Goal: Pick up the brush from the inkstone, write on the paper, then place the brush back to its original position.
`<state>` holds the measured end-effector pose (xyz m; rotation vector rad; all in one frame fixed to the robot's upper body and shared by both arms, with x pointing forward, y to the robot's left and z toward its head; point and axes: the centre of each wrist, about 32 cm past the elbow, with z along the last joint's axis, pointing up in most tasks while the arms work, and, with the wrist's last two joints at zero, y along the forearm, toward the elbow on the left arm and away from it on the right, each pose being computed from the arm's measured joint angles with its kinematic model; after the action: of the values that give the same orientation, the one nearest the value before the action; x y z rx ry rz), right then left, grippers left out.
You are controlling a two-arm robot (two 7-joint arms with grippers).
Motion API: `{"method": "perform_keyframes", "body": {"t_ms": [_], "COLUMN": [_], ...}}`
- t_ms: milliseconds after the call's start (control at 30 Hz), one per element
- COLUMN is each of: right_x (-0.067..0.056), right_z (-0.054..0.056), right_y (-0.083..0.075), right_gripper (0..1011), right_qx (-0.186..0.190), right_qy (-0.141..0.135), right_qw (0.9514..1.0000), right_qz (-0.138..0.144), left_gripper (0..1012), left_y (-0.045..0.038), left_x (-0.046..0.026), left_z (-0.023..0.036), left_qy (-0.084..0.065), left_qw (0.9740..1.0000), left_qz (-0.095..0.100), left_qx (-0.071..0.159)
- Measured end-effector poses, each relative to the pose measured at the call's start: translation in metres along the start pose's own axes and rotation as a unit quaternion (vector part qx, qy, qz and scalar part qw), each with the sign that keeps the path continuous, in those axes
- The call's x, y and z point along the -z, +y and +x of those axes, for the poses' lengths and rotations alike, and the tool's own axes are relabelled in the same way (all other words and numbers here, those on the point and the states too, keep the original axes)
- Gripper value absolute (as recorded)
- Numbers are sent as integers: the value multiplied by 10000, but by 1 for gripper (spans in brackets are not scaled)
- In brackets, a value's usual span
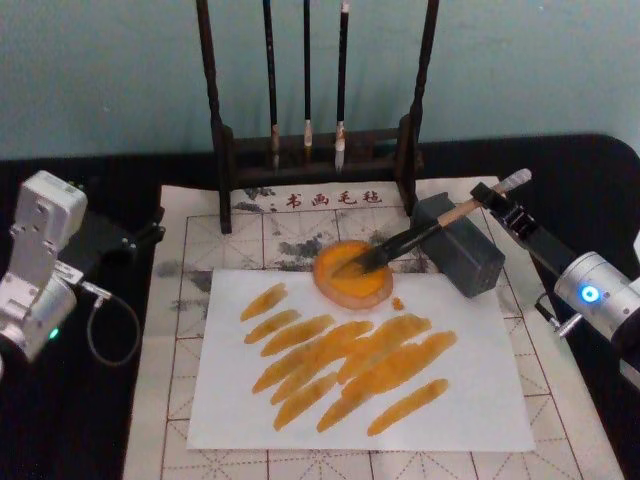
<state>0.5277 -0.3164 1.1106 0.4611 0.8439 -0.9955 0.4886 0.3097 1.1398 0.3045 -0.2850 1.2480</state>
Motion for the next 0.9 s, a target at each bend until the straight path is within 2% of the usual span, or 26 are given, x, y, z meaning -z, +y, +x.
{"method": "perform_keyframes", "body": {"t_ms": [300,567,900], "right_x": [-2,-69,-141], "right_z": [1,3,-19], "right_y": [-1,-35,-82], "right_gripper": [195,194,194], "right_qx": [0,-111,-254], "right_qy": [1,322,528], "right_qw": [10000,9994,9983], "right_qz": [-5,-23,12], "left_gripper": [1001,1001,1001], "left_y": [0,0,0], "left_x": [0,0,0], "left_z": [0,0,0], "left_qy": [0,0,0], "left_qw": [10000,10000,10000], "left_qz": [0,0,0], "left_qx": [0,0,0]}}
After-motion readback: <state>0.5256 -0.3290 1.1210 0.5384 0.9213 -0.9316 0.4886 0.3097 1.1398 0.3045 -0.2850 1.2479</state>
